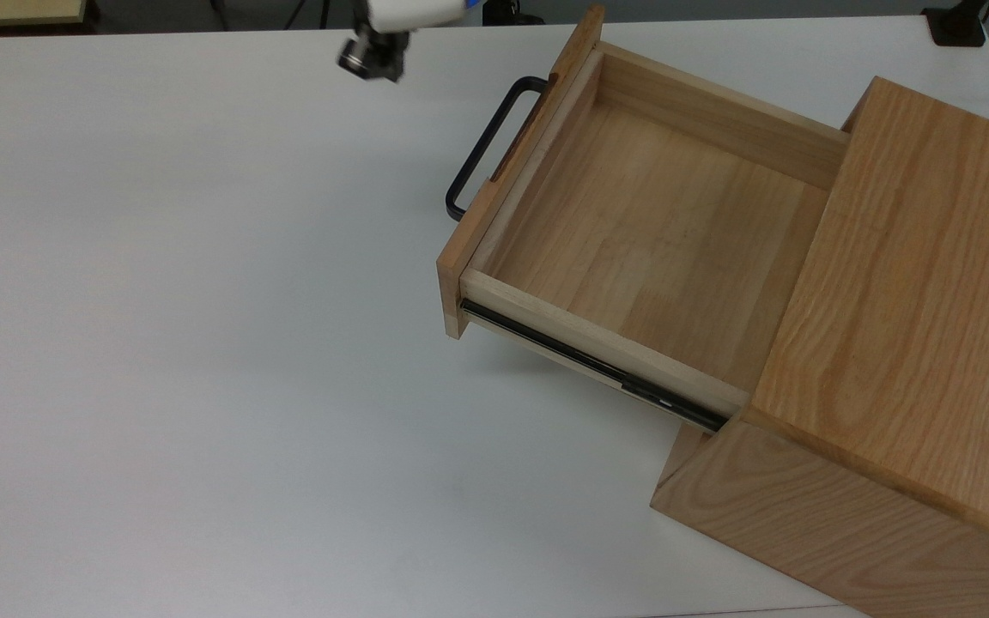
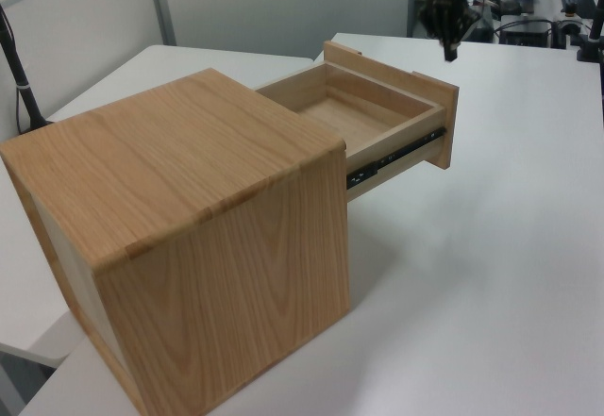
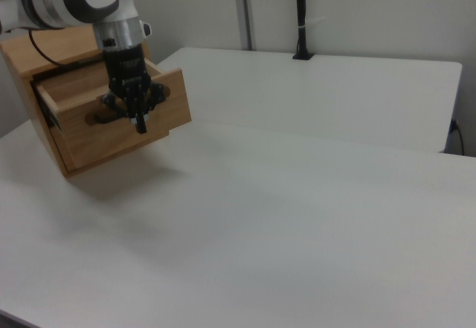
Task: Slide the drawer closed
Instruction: 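Move the gripper down to the front panel of the open wooden drawer, then push the drawer front with the gripper into the wooden cabinet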
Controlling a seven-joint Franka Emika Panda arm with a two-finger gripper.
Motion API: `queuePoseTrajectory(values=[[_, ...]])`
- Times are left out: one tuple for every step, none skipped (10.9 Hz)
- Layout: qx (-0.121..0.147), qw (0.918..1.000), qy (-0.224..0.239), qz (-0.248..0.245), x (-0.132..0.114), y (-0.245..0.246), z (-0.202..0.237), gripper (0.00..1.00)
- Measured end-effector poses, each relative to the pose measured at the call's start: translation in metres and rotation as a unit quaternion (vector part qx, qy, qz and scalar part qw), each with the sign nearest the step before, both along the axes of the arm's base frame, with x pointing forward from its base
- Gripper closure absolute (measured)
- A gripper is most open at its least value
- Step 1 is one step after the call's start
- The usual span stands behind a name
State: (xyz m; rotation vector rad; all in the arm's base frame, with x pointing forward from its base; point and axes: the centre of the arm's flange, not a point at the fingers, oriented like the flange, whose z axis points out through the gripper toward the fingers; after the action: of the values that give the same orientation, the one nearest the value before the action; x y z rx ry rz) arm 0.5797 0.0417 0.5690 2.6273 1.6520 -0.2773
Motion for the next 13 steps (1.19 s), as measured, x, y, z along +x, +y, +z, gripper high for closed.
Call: queuePoseTrajectory(values=[[-0.003, 1.0, -0.003, 0.0, 0.006, 0.015, -0.009, 0.99], [-0.005, 1.0, -0.008, 0.0, 0.011, 0.027, -0.018, 0.99], [-0.007, 0.9998, -0.015, -0.007, 0.018, 0.037, -0.028, 0.99], [-0.007, 0.9995, -0.028, -0.015, 0.025, 0.042, -0.033, 0.99], [-0.005, 0.9988, -0.045, -0.018, 0.032, 0.049, -0.034, 0.99], [-0.005, 0.9984, -0.055, -0.015, 0.036, 0.056, -0.033, 0.99], [-0.005, 0.998, -0.062, -0.009, 0.04, 0.067, -0.032, 0.99], [-0.005, 0.9977, -0.067, -0.006, 0.044, 0.079, -0.03, 0.99], [-0.006, 0.9974, -0.071, -0.004, 0.049, 0.09, -0.03, 0.99], [-0.006, 0.997, -0.077, -0.001, 0.052, 0.102, -0.029, 0.99], [-0.002, 0.9966, -0.082, 0.004, 0.056, 0.114, -0.028, 0.99], [0.005, 0.9956, -0.094, 0.002, 0.06, 0.128, -0.027, 0.99], [0.013, 0.9935, -0.113, -0.005, 0.065, 0.144, -0.027, 0.99]])
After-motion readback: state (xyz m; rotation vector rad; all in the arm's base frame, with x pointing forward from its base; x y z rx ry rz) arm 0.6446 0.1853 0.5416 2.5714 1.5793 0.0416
